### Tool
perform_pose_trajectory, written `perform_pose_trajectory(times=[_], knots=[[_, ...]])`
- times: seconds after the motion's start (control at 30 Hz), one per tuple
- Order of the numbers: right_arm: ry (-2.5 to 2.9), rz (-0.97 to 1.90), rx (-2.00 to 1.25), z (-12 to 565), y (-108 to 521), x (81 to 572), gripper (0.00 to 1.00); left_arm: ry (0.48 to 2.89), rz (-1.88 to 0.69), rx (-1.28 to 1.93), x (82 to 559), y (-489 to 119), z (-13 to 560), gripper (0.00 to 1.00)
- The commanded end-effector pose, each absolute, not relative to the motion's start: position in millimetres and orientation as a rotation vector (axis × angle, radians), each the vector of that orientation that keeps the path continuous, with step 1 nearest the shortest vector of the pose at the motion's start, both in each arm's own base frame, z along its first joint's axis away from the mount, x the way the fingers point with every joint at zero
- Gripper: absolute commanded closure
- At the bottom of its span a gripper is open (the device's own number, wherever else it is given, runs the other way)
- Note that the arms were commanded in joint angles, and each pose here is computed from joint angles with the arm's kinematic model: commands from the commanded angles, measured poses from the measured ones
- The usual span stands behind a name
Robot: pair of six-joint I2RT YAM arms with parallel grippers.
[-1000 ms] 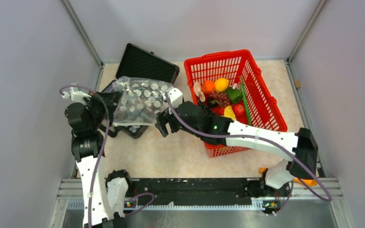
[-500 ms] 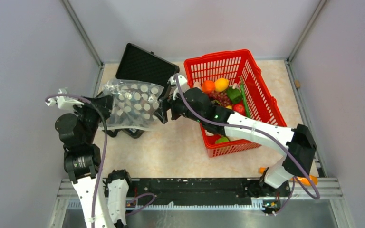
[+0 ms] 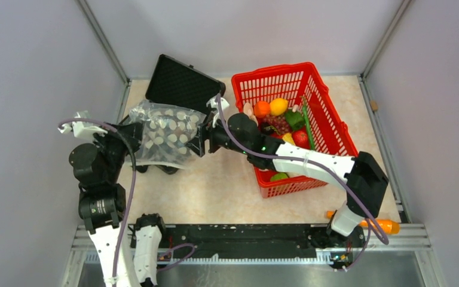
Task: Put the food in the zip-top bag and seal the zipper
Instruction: Open the zipper of the food storage bag at the center of the board.
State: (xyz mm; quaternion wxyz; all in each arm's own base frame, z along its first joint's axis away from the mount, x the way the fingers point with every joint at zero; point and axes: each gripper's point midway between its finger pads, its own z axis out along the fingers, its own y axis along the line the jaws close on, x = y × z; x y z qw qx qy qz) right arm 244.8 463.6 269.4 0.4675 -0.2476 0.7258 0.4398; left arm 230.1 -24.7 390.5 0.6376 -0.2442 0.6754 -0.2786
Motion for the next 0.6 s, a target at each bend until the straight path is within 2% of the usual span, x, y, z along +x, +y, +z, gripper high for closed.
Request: perform_pose_trajectory(times=[0.0, 0.13, 0.17, 0.27, 0.37, 0.43, 0.5, 0.57], knots=[[1.665, 1.217, -0.599, 291, 477, 240, 0.32, 1.493, -0.618, -0.5, 223, -27, 410, 1.0], [1.65, 1.235, -0.585, 290, 477, 240, 0.33, 1.488, -0.627, -0.48, 223, -30, 412, 1.0], [1.654, 1.233, -0.586, 288, 478, 240, 0.37, 1.489, -0.631, -0.478, 223, -30, 412, 1.0], [1.671, 1.221, -0.579, 281, 479, 243, 0.52, 1.486, -0.641, -0.474, 224, -31, 412, 1.0], [1.676, 1.197, -0.55, 279, 476, 248, 0.74, 1.49, -0.641, -0.473, 226, -31, 408, 1.0], [1.67, 1.172, -0.541, 281, 472, 251, 0.93, 1.497, -0.614, -0.488, 229, -27, 404, 1.0], [1.667, 1.137, -0.537, 285, 466, 253, 1.0, 1.508, -0.579, -0.5, 231, -21, 397, 1.0], [1.67, 1.099, -0.537, 287, 460, 255, 1.0, 1.519, -0.558, -0.512, 234, -17, 390, 1.0]])
